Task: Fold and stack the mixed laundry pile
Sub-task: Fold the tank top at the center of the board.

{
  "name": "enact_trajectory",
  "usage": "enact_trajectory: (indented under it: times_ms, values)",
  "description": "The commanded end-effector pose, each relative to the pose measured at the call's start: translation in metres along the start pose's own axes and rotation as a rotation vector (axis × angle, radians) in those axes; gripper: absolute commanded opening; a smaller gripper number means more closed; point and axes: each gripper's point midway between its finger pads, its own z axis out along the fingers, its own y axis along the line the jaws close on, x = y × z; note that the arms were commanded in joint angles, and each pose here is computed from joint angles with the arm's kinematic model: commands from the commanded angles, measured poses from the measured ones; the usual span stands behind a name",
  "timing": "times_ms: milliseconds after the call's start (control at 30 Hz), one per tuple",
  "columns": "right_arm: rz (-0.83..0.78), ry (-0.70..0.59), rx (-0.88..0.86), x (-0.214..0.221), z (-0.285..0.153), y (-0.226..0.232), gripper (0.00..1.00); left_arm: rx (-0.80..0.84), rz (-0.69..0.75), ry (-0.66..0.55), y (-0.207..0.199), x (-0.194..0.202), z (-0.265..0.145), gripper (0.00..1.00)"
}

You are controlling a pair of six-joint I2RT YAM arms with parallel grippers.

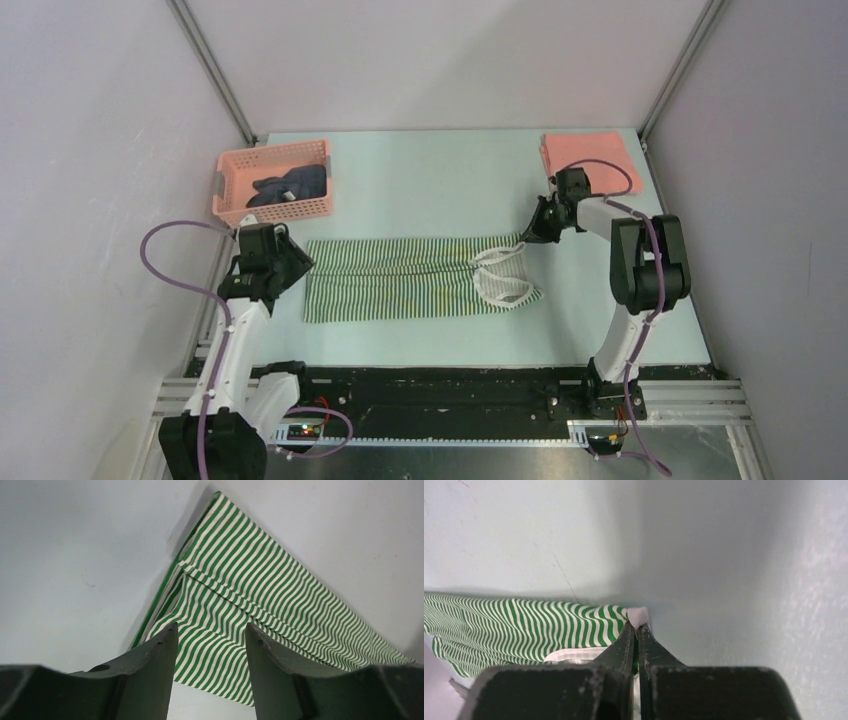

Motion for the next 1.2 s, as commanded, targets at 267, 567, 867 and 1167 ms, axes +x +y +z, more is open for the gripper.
enact_trajectory:
  times_ms: [267, 567, 867, 1167]
  values:
    - [-0.147, -0.051, 0.004, -0.070, 0.016, 0.028, 0.00, 0.176, 0.067, 0.063, -0.047, -0.004, -0.004, 0.57]
    - [-0.176, -0.061, -0.020, -0.088, 0.039, 0.041, 0.00, 0.132, 0.076, 0.115, -0.040, 0.007, 0.010, 0.57]
    - [-0.202, -0.177, -0.069, -0.144, 0.049, 0.057, 0.00, 0.159, 0.071, 0.088, -0.053, -0.003, 0.005, 0.58]
    - [-0.165, -0.298, -0.178, -0.220, 0.064, 0.089, 0.00, 0.155, 0.133, 0.209, -0.059, 0.036, 0.017, 0.58]
